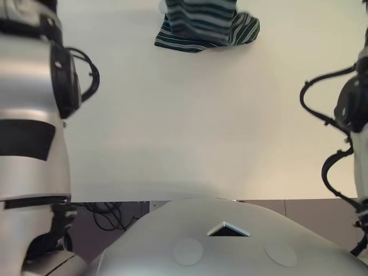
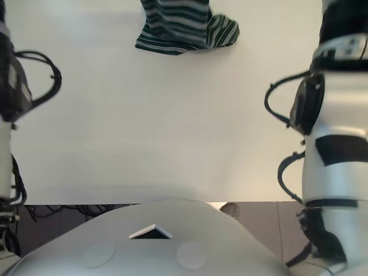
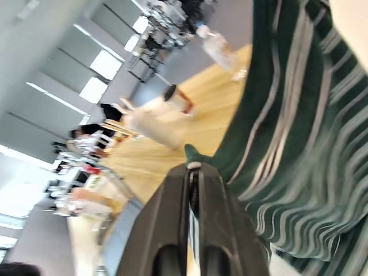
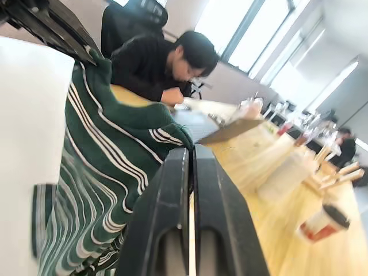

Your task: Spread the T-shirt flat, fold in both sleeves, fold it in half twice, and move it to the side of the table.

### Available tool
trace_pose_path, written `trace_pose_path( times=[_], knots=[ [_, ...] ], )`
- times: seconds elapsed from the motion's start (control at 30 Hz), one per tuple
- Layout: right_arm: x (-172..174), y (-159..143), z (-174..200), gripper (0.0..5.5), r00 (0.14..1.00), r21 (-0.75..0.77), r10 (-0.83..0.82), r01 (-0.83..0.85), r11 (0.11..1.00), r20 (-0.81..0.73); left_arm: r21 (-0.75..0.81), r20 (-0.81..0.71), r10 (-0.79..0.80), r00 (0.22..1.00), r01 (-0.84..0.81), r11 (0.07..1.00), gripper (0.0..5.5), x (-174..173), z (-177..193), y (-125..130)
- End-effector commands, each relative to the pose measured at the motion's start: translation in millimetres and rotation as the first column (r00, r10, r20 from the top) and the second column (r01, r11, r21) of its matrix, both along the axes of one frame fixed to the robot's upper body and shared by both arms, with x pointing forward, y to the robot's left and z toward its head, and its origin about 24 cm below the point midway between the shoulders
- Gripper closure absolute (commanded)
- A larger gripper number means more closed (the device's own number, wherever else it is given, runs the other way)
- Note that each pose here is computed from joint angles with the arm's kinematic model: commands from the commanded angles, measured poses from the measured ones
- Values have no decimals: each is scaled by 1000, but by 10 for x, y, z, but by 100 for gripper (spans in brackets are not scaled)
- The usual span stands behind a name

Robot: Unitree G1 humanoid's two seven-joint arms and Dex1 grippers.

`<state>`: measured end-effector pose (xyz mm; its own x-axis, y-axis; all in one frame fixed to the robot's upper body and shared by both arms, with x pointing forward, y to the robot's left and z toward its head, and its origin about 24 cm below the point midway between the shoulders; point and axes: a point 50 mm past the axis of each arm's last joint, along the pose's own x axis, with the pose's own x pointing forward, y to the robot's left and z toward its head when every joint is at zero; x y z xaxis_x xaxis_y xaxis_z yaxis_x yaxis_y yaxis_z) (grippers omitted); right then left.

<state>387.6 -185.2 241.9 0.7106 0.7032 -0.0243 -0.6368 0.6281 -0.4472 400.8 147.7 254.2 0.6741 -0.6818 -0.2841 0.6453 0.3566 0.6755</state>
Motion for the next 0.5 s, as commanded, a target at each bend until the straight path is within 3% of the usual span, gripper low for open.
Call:
trace_pose_path(
  times=[0.03,0.2,0.33,0.5],
  knots=[
    [-1105,-105,-273,550,946,22,215,-217,976,-240,-121,-382,-253,889,223,967,550,-996,-434,149],
    [-1858,84,-432,550,708,153,502,-498,854,-497,-250,-563,-437,702,360,899,550,-1541,-403,-35],
    [-2250,105,-521,550,554,235,583,-573,785,-594,-269,-705,-468,533,409,872,550,-1925,-497,-3],
    [-2563,240,-576,550,419,392,679,-586,709,-603,-255,-809,-424,407,408,877,550,-2186,-584,57]
  ],
)
